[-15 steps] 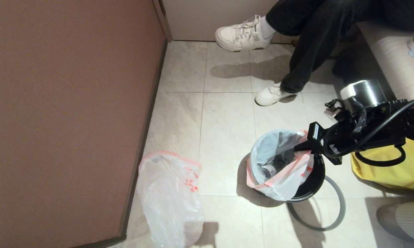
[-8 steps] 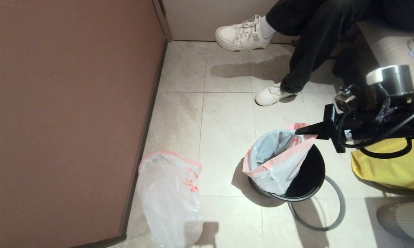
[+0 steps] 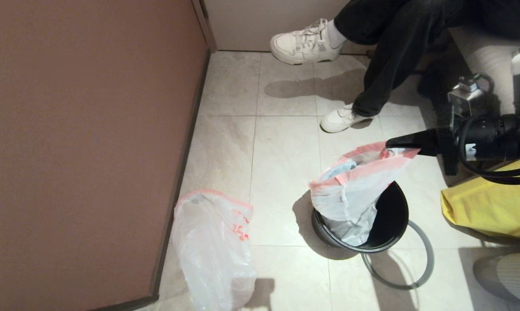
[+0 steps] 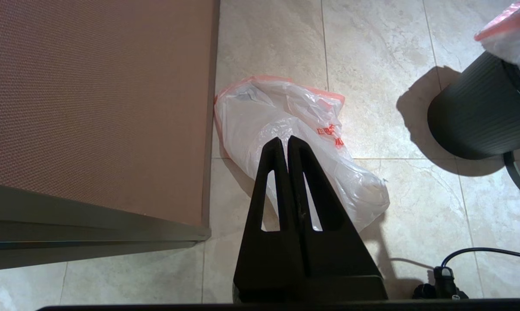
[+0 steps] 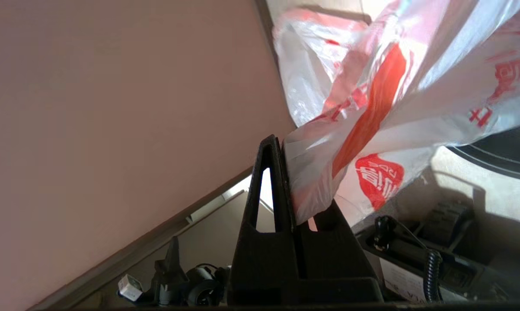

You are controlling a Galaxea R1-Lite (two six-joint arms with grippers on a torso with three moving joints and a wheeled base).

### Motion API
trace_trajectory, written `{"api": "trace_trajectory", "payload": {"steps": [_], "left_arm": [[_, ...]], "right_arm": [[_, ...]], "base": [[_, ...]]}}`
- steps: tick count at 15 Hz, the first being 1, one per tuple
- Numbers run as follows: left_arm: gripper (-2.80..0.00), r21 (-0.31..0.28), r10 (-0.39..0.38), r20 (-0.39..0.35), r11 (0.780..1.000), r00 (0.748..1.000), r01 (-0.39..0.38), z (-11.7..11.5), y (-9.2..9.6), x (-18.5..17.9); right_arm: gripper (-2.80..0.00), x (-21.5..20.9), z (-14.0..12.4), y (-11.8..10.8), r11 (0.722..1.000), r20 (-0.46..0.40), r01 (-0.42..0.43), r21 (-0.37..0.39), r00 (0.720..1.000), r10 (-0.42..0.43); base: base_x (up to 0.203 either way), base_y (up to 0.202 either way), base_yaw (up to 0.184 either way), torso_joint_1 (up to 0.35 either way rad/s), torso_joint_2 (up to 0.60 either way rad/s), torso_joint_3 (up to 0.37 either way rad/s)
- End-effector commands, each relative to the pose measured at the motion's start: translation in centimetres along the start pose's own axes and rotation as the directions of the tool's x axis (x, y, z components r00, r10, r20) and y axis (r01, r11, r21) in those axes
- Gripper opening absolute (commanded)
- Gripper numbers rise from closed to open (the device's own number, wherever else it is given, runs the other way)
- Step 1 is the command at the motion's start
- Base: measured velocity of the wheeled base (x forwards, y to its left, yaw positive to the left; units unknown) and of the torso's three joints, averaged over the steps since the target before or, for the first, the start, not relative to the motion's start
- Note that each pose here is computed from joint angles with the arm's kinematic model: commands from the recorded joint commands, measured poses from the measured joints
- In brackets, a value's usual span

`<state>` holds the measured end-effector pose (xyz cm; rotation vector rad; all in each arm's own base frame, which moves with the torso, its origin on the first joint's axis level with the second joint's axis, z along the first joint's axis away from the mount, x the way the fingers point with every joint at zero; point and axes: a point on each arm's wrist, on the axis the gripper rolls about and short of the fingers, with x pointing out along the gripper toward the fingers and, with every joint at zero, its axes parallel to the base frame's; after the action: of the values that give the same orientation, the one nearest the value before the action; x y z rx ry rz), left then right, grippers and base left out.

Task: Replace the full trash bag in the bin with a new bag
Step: Place the trash bag on the floor

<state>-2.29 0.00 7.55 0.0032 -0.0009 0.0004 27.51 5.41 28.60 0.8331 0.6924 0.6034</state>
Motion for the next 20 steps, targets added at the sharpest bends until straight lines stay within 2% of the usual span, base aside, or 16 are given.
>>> {"api": "trace_trajectory", "payload": {"steps": [1, 6, 9, 12, 14, 16, 18, 20], "left_arm": [[-2.8, 0.0, 0.001, -0.001, 1.0, 1.0, -0.001, 0.0, 0.0, 0.0], [-2.8, 0.0, 0.001, -0.001, 1.0, 1.0, -0.001, 0.0, 0.0, 0.0], [-2.8, 0.0, 0.0, -0.001, 1.0, 1.0, 0.0, 0.0, 0.0, 0.0], [-2.8, 0.0, 0.001, -0.001, 1.0, 1.0, -0.001, 0.0, 0.0, 0.0], [-2.8, 0.0, 0.0, -0.001, 1.0, 1.0, 0.0, 0.0, 0.0, 0.0], [-2.8, 0.0, 0.0, -0.001, 1.0, 1.0, 0.0, 0.0, 0.0, 0.0], [-2.8, 0.0, 0.0, -0.001, 1.0, 1.0, 0.0, 0.0, 0.0, 0.0], [-2.8, 0.0, 0.0, -0.001, 1.0, 1.0, 0.0, 0.0, 0.0, 0.0]], "right_arm": [[-2.8, -2.5, -0.5, 2.3, 0.997, 0.047, -0.052, -0.055, 0.997, 0.055], [-2.8, -7.4, -2.0, 5.9, 0.98, 0.14, -0.12, -0.161, 0.98, 0.143], [-2.8, -10.7, -2.2, 9.3, 0.954, 0.194, -0.175, -0.243, 0.955, 0.225], [-2.8, -14.7, -2.8, 12.4, 0.936, 0.259, -0.198, -0.29, 0.926, 0.275], [-2.8, -17.9, -3.5, 13.8, 0.937, 0.349, -0.156, -0.313, 0.899, 0.266], [-2.8, -20.3, -4.0, 14.5, 0.948, 0.454, -0.075, -0.309, 0.865, 0.216], [-2.8, -22.2, -4.3, 14.7, 0.956, 0.581, 0.052, -0.288, 0.803, 0.131], [-2.8, -23.2, -4.3, 13.7, 0.942, 0.688, 0.244, -0.231, 0.726, -0.02]], "base": [[0.0, 0.0, 0.0, 0.0, 0.0, 0.0], [0.0, 0.0, 0.0, 0.0, 0.0, 0.0], [0.0, 0.0, 0.0, 0.0, 0.0, 0.0], [0.0, 0.0, 0.0, 0.0, 0.0, 0.0], [0.0, 0.0, 0.0, 0.0, 0.0, 0.0], [0.0, 0.0, 0.0, 0.0, 0.0, 0.0], [0.0, 0.0, 0.0, 0.0, 0.0, 0.0], [0.0, 0.0, 0.0, 0.0, 0.0, 0.0]]}}
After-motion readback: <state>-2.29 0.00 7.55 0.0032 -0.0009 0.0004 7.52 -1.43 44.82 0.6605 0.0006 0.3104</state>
